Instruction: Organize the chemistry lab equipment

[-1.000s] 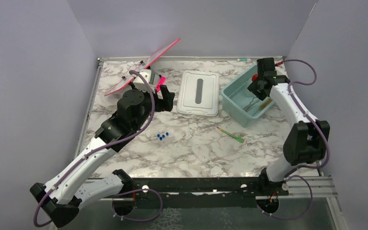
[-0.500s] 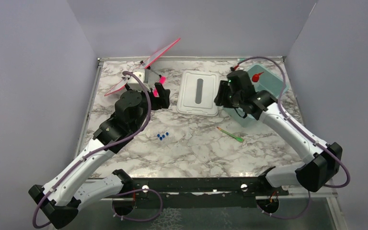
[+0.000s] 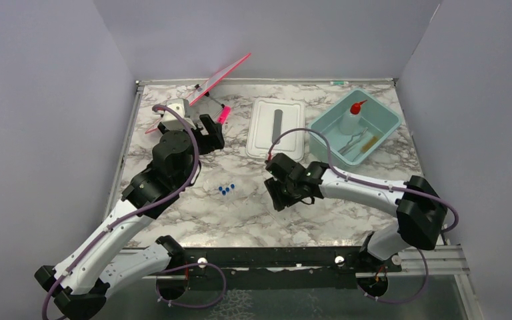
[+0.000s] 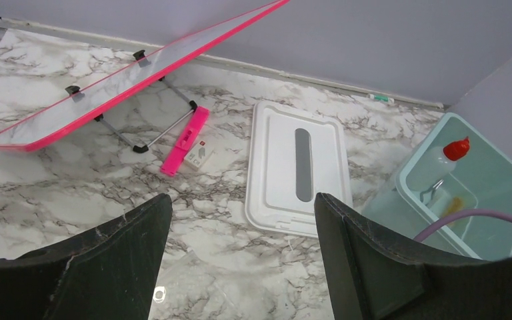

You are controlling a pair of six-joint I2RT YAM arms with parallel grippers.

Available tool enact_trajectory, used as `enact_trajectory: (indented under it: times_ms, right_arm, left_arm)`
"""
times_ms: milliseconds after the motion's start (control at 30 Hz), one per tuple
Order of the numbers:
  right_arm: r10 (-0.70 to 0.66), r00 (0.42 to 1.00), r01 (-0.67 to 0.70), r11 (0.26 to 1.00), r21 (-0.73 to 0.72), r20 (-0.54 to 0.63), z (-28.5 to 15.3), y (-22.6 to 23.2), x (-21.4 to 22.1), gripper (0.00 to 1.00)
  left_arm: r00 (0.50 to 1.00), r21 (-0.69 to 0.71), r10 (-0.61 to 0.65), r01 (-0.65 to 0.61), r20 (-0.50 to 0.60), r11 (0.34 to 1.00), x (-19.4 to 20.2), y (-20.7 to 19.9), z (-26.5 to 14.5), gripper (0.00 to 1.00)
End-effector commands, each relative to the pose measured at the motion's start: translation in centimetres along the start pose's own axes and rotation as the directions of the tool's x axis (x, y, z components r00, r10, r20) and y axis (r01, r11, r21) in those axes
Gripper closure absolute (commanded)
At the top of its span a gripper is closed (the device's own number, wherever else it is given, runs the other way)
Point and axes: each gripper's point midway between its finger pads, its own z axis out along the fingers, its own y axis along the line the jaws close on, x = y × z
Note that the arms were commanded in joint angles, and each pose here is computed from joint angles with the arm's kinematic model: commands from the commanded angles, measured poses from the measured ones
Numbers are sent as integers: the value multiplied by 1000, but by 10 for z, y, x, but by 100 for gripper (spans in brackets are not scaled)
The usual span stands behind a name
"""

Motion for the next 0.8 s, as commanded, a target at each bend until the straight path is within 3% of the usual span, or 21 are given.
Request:
enact_trajectory:
  times_ms: [0,267,500,767]
  right_arm:
    - [-71,997,66,991,-120,-41,8,32,14,46]
    - [-136,979,135,991,-19,-153,33,40,45,50]
    - [-146,974,170,977,132,-175,44,24,49,64]
    - [-155,972,182,972,149,-174,52,23,50,80]
  left_arm:
    - [1000,-18,-11,12,28,1000,-13,2,-4,19]
    - [1000,10,-2,2,4,1000,-8,-3,-3,19]
    - [1000,11,3,-3,-1,1000,-5,-2,-3,19]
    - [1000,5,6,-6,-2,1000,-3,1,-4,19]
